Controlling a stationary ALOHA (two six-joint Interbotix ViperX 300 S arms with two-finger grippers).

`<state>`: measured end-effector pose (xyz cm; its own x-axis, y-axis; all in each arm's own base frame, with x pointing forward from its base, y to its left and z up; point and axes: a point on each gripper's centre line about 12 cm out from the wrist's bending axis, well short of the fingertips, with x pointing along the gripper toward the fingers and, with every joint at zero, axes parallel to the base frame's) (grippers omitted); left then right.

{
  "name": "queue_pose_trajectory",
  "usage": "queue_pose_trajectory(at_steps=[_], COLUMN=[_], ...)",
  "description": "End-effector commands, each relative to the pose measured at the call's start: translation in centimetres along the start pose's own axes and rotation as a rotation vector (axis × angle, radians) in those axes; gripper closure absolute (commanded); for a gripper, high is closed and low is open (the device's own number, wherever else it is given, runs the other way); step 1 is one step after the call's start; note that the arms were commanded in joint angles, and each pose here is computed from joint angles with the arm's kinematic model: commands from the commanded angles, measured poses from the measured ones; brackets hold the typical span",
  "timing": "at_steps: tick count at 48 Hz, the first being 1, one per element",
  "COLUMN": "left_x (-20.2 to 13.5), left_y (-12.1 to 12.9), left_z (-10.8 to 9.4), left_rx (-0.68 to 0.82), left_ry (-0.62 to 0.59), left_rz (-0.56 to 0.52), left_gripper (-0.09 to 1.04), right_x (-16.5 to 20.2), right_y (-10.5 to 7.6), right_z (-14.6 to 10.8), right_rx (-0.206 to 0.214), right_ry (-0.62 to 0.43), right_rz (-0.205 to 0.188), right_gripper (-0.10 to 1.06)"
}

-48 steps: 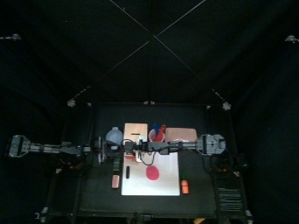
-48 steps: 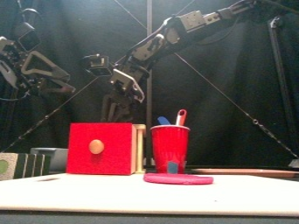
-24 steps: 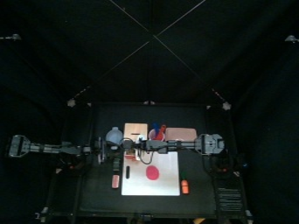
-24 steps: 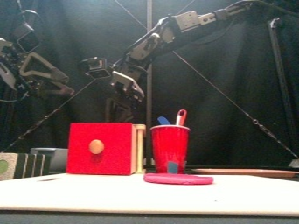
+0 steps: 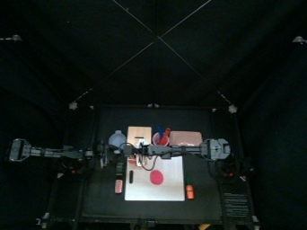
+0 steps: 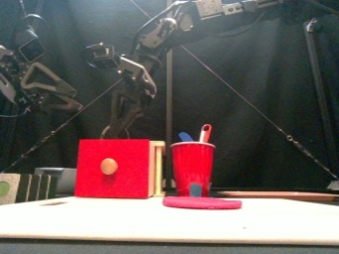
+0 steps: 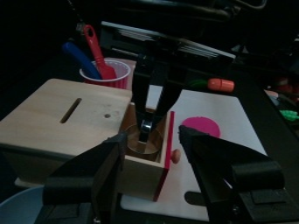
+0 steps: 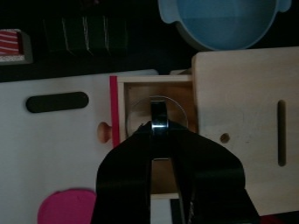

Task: Get the cutter from the drawer then cut the dough then place the extra dough in the bowl
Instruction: Place the cutter on the board

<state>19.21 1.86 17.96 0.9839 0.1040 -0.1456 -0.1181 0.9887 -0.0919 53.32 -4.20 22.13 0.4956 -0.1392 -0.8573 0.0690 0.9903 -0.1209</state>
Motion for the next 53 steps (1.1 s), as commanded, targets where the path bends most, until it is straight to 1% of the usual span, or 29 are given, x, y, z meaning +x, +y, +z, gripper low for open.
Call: queue_pose_trajectory(at_steps=[1,9,14,17,19,20,22,24,27,28,31,33,35,36,38,41,44,48,51,53], left_x=[0.2,0.2,0.2,0.2,0.3,0.3,0.4,0.5,0.6,0.7,0.9,1.0,1.2,1.3,1.4,1.6,1.9,2.3,2.5,2.6], left_y=[0.0,0.1,0.1,0.0,0.1,0.0,0.0,0.1,0.2,0.2,0.2,0.2,0.2,0.2,0.2,0.3,0.4,0.9,1.3,1.6], left_z=[0.2,0.0,0.0,0.1,0.2,0.3,0.5,0.6,1.0,1.2,1.8,2.2,2.6,2.8,3.2,3.9,4.5,5.0,5.1,5.1], left_rx=[-0.002,-0.007,-0.007,-0.006,-0.006,-0.006,-0.006,-0.007,-0.008,-0.008,-0.008,-0.010,-0.012,-0.012,-0.011,-0.006,-0.008,-0.009,-0.011,-0.013], left_ry=[0.001,0.023,0.024,0.020,0.016,0.015,0.010,0.007,-0.004,-0.009,-0.026,-0.035,-0.046,-0.051,-0.062,-0.079,-0.088,-0.069,-0.044,-0.027], left_rz=[0.002,0.006,0.007,0.006,0.007,0.006,0.007,0.011,0.016,0.016,0.015,0.016,0.017,0.018,0.021,0.026,0.034,0.058,0.077,0.089], left_gripper=[0.08,0.08,0.08,0.08,0.08,0.08,0.08,0.08,0.08,0.08,0.08,0.08,0.08,0.08,0.08,0.08,0.07,0.07,0.07,0.07], right_x=[-5.0,-7.9,-9.5,-10.7,-11.7,-12.2,-13.1,-13.7,-14.1,-14.2,-14.2,-14.0,-13.7,-13.6,-13.3,-12.8,-12.3,-11.0,-10.0,-9.4], right_y=[-0.6,-0.3,0.3,0.6,0.7,0.8,1.1,1.4,2.5,3.0,4.0,4.5,5.0,5.1,5.4,6.0,6.2,6.3,6.3,6.4], right_z=[2.2,2.5,1.5,0.7,-0.1,-0.4,-1.6,-3.1,-5.8,-7.1,-9.9,-11.8,-13.6,-14.2,-15.5,-17.3,-18.3,-19.9,-21.1,-21.7], right_rx=[0.007,0.006,0.013,0.037,0.069,0.076,0.091,0.094,0.099,0.106,0.143,0.176,0.191,0.198,0.201,0.191,0.194,0.205,0.190,0.173], right_ry=[-0.087,-0.100,-0.066,-0.041,-0.024,-0.020,-0.002,0.014,0.046,0.052,0.051,0.049,0.047,0.043,0.034,0.006,-0.008,0.011,0.042,0.052], right_rz=[-0.009,-0.006,0.014,0.013,0.010,0.008,-0.004,-0.021,-0.036,-0.040,-0.037,-0.030,-0.021,-0.018,-0.011,0.005,0.018,0.019,0.013,0.013], right_gripper=[0.46,0.46,0.46,0.46,0.46,0.46,0.46,0.46,0.46,0.46,0.46,0.46,0.46,0.46,0.46,0.46,0.46,0.46,0.46,0.46])
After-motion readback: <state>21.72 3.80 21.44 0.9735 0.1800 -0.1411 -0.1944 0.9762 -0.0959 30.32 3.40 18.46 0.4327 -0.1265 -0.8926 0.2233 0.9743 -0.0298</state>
